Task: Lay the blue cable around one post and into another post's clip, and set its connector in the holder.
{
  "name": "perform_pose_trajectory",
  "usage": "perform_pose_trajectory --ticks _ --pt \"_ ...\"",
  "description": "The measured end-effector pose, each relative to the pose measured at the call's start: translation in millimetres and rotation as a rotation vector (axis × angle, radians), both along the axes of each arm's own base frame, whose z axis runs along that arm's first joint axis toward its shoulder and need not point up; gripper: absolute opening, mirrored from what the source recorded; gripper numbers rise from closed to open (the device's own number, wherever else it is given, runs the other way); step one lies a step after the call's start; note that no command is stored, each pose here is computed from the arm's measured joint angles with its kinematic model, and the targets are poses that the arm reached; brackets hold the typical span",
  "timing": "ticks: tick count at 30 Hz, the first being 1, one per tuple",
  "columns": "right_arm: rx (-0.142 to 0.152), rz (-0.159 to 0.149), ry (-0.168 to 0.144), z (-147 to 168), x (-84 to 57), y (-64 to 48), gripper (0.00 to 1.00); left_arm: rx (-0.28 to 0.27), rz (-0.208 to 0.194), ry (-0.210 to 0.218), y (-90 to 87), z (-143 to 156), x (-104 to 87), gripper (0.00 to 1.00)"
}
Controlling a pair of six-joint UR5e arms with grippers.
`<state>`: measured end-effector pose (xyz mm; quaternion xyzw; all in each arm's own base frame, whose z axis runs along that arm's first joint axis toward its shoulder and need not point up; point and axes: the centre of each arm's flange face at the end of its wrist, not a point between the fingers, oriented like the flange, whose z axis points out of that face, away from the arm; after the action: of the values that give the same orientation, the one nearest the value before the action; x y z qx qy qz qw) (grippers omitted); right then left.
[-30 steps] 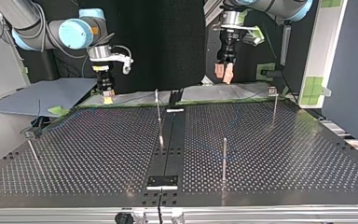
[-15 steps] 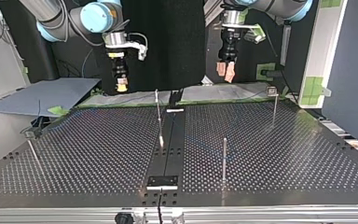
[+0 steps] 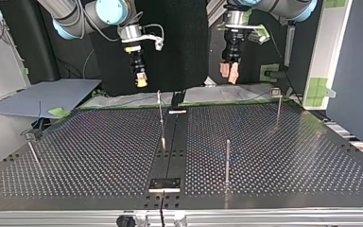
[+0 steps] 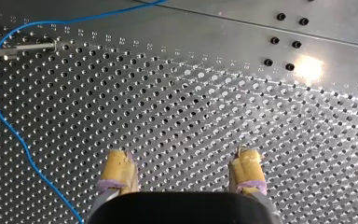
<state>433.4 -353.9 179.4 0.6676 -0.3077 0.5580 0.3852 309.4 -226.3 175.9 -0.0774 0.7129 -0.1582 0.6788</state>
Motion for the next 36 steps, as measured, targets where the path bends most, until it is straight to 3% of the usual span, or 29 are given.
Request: perform_pose_trajectory --ticks 10,15,19,25,29,36 --pt "-0.006 -0.032 -0.02 -6 -14.2 -9.2 0.98 0.002 -0.002 0.003 -0.4 -1 -0.6 1.0" --pt "-0.027 -0.027 -0.027 -5 -11.7 -9.6 0.98 0.001 -0.004 0.005 -0.9 -1 -1.4 1.0" --pt "-0.03 -0.013 -0.019 -12 -6.3 -5.4 0.98 0.011 -0.007 0.022 -1.8 -8 -2.1 1.0" --pt "-0.012 0.007 0.007 -28 0.1 2.6 0.98 0.055 -0.011 0.047 0.4 -24 -9.7 1.0" --pt "-0.015 0.023 0.015 -30 5.7 9.1 0.98 0.047 -0.007 0.051 5.1 -33 -19.6 1.0" --pt "-0.032 0.047 0.024 -31 15.8 20.3 0.98 0.022 0.009 0.017 7.7 -34 -21.9 1.0"
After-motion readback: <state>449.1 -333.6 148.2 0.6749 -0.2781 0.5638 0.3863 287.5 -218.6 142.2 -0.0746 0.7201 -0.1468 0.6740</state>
